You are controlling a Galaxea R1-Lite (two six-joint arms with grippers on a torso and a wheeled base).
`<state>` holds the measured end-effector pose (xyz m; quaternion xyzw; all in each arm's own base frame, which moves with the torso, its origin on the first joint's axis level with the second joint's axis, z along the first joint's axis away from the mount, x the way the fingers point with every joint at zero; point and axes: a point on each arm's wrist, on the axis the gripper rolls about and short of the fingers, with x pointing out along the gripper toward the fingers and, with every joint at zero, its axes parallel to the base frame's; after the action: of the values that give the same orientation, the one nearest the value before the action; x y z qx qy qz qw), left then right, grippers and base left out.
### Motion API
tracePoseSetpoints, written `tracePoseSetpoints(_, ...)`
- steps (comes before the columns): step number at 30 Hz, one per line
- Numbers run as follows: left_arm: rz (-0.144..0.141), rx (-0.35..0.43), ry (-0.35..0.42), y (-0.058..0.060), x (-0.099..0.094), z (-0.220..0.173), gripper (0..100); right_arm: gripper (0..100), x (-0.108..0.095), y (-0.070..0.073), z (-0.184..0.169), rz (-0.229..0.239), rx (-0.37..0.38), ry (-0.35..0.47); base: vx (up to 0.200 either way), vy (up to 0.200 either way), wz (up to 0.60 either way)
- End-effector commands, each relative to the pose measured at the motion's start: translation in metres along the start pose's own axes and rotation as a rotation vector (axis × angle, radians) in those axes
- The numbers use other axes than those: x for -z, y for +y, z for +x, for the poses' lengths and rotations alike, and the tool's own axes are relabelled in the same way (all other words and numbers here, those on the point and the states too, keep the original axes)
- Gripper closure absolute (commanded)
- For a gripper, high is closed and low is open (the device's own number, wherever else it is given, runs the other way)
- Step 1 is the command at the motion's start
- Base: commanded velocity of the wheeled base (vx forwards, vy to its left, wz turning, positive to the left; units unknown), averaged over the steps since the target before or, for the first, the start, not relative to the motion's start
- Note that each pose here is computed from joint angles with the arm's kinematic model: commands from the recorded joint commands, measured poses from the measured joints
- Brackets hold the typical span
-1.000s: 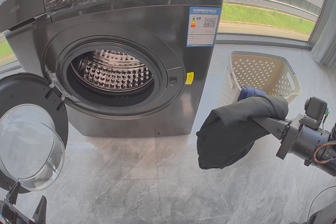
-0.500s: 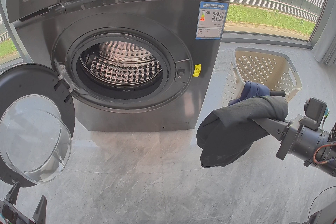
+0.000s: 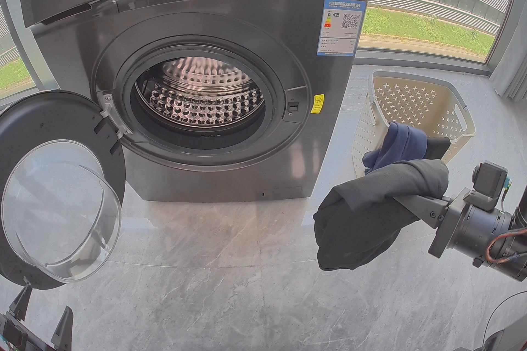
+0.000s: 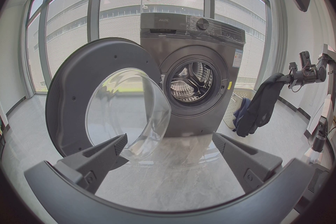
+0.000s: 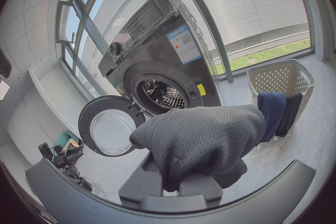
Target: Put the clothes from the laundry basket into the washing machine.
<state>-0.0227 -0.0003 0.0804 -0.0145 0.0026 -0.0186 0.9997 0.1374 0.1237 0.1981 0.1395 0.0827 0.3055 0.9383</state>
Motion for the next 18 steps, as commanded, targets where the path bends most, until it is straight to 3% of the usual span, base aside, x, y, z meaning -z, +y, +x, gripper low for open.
tracePoseSetpoints(1, 0.000, -0.001, 0.009, 0.000, 0.005, 0.001, 0, 100, 0.006, 0.000, 0.001, -0.002, 0.000, 0.026, 0.000, 0.200, 0.00)
tracePoseSetpoints(6, 0.000, -0.001, 0.008, 0.000, 0.004, 0.001, 0, 100, 0.006, 0.000, 0.006, 0.005, -0.021, 0.025, 0.000, 0.000, 0.00)
tracePoseSetpoints(13, 0.023, -0.002, 0.000, 0.000, 0.005, 0.000, 0, 100, 0.004, 0.016, 0.017, 0.072, -0.130, -0.013, 0.000, 0.000, 0.00)
tracePoseSetpoints(18, 0.024, 0.000, -0.002, 0.000, 0.005, 0.000, 0, 100, 0.007, 0.022, 0.034, 0.069, -0.145, -0.019, 0.000, 0.000, 0.00)
